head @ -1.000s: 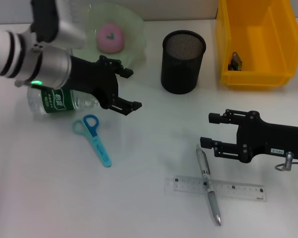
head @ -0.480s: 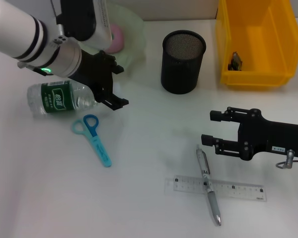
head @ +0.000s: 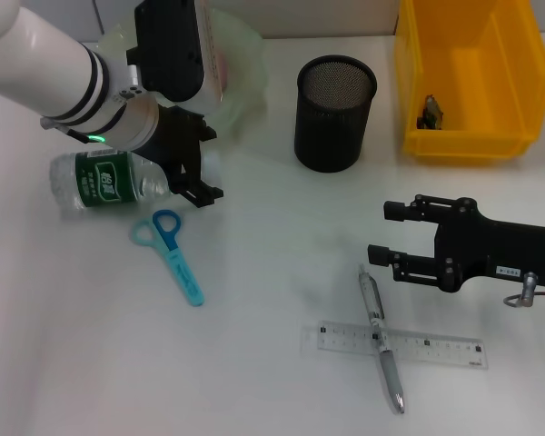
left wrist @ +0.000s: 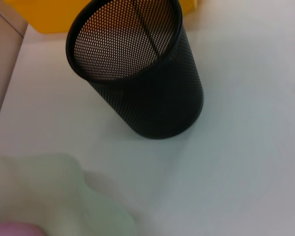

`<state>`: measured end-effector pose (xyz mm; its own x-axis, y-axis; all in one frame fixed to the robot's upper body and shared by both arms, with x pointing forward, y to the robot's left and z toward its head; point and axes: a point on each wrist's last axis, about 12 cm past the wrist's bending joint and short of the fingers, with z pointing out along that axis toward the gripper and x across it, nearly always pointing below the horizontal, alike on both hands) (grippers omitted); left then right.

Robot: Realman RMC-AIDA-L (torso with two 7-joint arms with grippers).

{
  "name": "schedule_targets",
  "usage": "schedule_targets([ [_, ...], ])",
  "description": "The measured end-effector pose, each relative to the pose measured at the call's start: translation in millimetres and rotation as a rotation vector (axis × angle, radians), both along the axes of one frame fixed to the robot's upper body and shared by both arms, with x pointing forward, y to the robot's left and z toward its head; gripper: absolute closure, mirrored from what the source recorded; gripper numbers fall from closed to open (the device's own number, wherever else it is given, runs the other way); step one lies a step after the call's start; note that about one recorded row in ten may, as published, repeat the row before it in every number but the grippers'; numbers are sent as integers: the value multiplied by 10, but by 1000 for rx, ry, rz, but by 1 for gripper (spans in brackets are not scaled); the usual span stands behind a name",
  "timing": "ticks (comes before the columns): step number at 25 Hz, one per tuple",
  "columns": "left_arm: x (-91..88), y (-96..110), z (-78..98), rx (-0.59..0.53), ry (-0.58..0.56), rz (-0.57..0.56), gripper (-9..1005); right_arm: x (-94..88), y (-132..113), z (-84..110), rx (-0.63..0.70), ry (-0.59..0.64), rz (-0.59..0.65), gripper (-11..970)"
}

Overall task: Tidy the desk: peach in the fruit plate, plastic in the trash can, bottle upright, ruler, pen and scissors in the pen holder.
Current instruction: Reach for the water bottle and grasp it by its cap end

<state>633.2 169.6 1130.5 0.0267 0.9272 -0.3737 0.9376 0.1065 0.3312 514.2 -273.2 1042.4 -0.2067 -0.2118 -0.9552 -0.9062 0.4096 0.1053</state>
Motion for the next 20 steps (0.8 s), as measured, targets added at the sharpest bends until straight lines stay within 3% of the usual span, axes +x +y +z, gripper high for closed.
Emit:
schedule_targets([
  [20,29,6,-103,62,-29,3,137,1,-2,-2,-1,1,-2,281],
])
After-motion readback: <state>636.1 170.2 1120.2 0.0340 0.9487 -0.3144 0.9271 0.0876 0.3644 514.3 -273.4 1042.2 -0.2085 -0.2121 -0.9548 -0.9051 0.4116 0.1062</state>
